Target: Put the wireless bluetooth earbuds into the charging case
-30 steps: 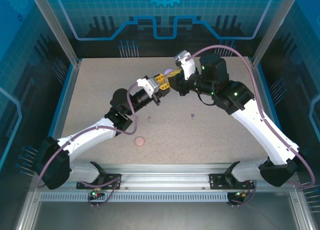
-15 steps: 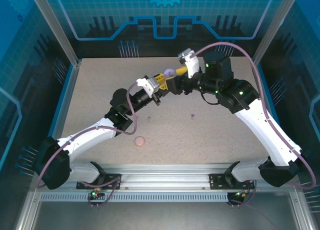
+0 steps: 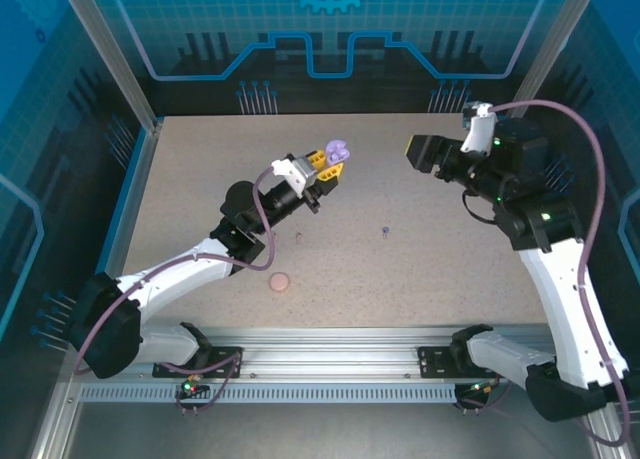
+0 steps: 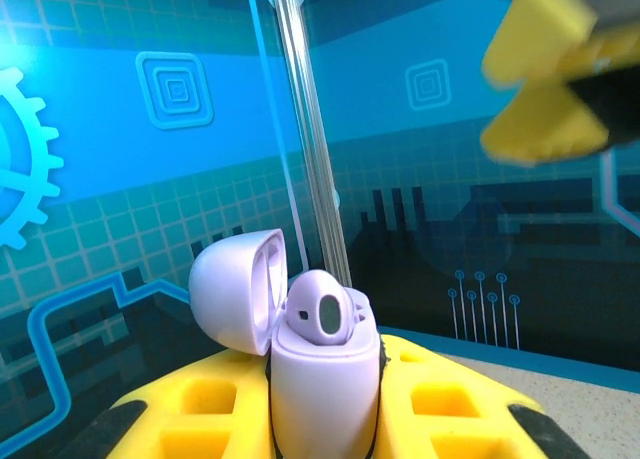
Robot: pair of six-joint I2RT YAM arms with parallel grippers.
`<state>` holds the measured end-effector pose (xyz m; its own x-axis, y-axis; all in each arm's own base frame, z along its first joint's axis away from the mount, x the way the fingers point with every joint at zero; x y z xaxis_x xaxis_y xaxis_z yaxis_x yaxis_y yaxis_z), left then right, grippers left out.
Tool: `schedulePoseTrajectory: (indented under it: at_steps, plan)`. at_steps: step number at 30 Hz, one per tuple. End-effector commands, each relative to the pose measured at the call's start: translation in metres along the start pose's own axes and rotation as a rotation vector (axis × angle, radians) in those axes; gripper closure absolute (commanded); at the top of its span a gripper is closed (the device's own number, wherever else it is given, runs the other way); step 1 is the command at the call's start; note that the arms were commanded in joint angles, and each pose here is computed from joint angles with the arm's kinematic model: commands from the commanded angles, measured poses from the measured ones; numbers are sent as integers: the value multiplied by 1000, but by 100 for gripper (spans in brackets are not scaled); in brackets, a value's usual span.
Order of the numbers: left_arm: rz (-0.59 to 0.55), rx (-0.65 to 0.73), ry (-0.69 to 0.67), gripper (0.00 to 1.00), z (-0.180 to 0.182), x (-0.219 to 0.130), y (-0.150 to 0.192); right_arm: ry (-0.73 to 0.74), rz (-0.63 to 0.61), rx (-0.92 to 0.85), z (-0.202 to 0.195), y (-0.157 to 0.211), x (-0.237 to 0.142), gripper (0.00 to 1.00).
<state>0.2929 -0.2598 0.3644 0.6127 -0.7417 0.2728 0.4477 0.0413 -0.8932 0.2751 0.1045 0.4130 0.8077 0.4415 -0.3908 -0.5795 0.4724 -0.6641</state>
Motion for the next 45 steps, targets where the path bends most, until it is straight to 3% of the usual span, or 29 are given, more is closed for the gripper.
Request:
schedulePoseTrajectory:
  at_steps: [1, 8, 16, 23, 28, 45]
  plan:
    - [-64, 1, -40, 100, 5, -8, -19, 247, 214, 132, -67, 50, 53, 26]
    - [-61, -13, -43, 100, 5, -10, -17, 476, 402, 194, -142, 114, 112, 29]
    - [-63, -26, -49, 100, 4, -12, -14, 702, 498, 209, -171, 147, 150, 35]
    - [-64, -23, -54, 100, 5, -13, -13, 795, 573, 175, -186, 163, 193, 47]
    - [-70, -24, -54, 100, 5, -13, -15, 845, 621, 163, -195, 175, 210, 49]
    - [-74, -20, -56, 100, 5, -12, -15, 895, 691, 114, -206, 202, 220, 56]
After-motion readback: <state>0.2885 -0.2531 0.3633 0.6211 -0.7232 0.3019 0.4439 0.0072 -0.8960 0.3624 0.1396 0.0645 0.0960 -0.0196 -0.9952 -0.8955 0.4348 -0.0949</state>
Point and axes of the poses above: each hand's point on the last joint's axis, 136 mm out from that joint toward the fingers, its own x axis out along the fingers, its own z axis along the line the jaws close on, y = z × x, the point moved 4 cm from there along -x, back along the fingers, and after that the axes turned 11 degrees about x, right-handed, at the moved point
